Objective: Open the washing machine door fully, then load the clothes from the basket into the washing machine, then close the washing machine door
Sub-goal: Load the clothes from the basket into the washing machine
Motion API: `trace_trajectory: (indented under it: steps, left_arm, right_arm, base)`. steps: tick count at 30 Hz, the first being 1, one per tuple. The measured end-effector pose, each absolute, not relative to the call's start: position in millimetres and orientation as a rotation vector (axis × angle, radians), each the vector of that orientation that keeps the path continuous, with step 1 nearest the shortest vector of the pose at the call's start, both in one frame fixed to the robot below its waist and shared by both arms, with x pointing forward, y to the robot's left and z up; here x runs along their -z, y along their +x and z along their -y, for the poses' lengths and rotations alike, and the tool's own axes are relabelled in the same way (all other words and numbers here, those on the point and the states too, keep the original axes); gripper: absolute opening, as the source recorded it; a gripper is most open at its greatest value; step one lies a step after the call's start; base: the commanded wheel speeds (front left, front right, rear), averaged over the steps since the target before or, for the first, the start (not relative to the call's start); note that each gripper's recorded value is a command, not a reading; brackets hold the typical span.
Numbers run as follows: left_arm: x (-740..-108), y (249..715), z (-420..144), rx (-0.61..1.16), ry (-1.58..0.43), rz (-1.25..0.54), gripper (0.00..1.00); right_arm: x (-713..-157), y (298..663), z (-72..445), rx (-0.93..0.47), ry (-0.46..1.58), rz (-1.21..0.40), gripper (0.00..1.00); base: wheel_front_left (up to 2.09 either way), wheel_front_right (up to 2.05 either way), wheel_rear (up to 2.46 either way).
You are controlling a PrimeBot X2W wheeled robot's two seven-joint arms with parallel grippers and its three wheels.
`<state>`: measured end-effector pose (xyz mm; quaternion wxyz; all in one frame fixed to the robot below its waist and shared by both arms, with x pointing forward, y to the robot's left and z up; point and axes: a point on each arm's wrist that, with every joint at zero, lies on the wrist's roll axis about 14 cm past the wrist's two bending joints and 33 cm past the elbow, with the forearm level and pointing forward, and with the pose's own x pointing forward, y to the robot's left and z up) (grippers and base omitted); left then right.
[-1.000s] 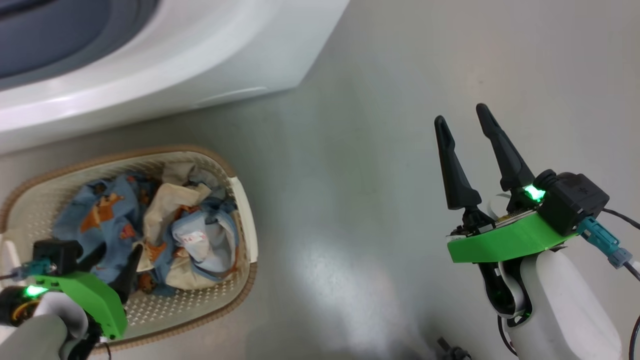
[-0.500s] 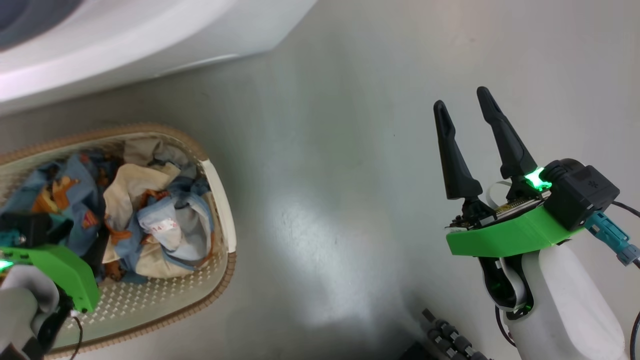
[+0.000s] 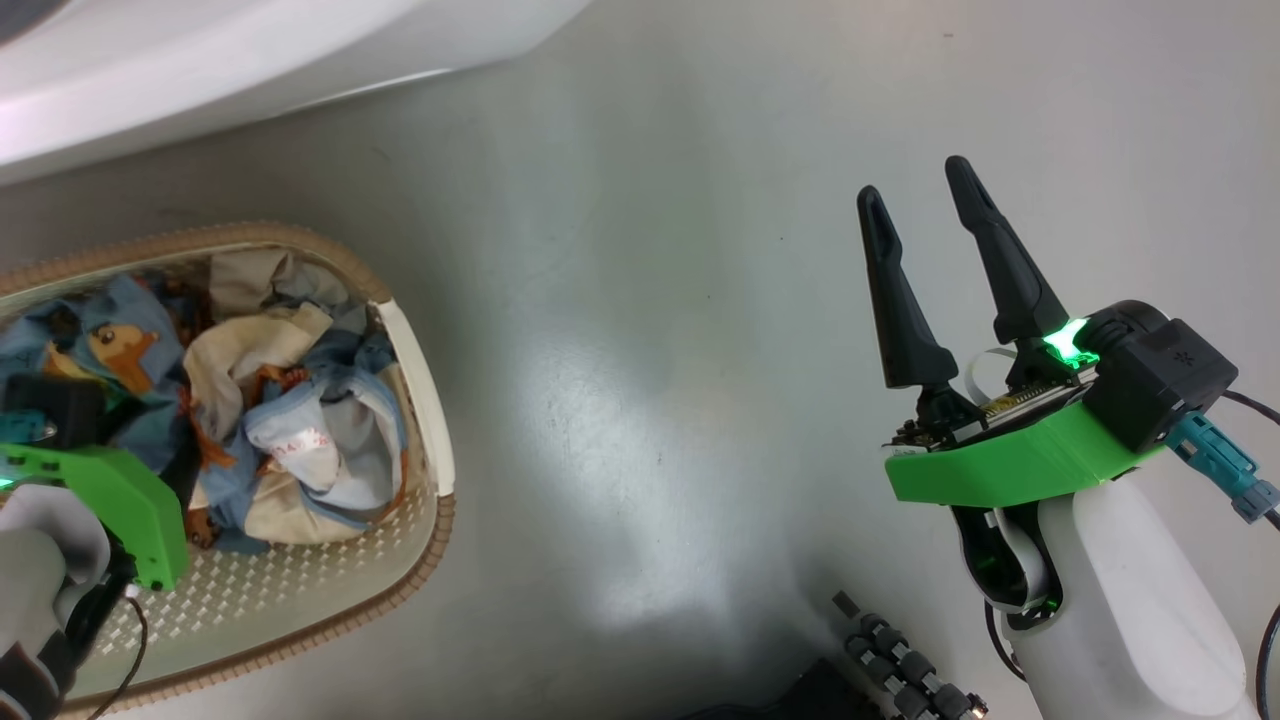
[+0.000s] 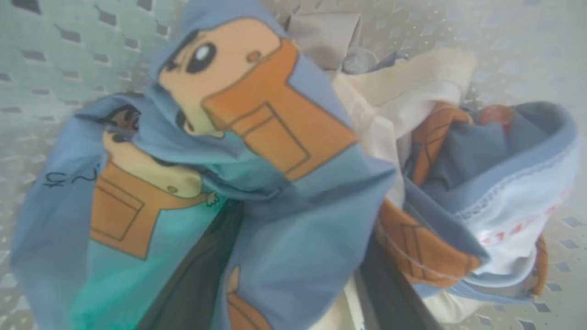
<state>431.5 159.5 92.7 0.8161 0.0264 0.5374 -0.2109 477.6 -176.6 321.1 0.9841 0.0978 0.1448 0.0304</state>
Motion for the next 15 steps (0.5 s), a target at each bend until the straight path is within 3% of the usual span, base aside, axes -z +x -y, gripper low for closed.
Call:
trace_trajectory:
  steps: [7,8,10,11,15]
  left_arm:
    - [-85.5,426.1,-156.0,0.448,0.052,-1.199,0.99]
    - [-85.0,425.4,-155.5,0.45,0.051,-1.203,0.65]
    - [-84.5,424.4,-155.4,0.45,0.051,-1.21,0.29]
    - [-84.8,424.7,-155.4,0.45,0.051,-1.21,0.0]
    - [-88.1,425.6,-155.0,0.453,0.049,-1.205,0.0]
  right_arm:
    - [-320.8,475.4,180.9,-0.052,0.187,-0.296,1.0]
    - [-320.8,475.2,181.3,-0.051,0.187,-0.297,1.0]
    - [-320.9,475.2,181.4,-0.051,0.186,-0.296,1.0]
    - [-321.0,475.3,181.2,-0.051,0.187,-0.296,1.0]
    - [-323.2,476.2,180.0,-0.054,0.189,-0.29,1.0]
  base:
    - [0.0,0.0,0.0]
    - [0.0,0.0,0.0]
    - [0.0,0.0,0.0]
    - [0.0,0.0,0.0]
    - [0.0,0.0,0.0]
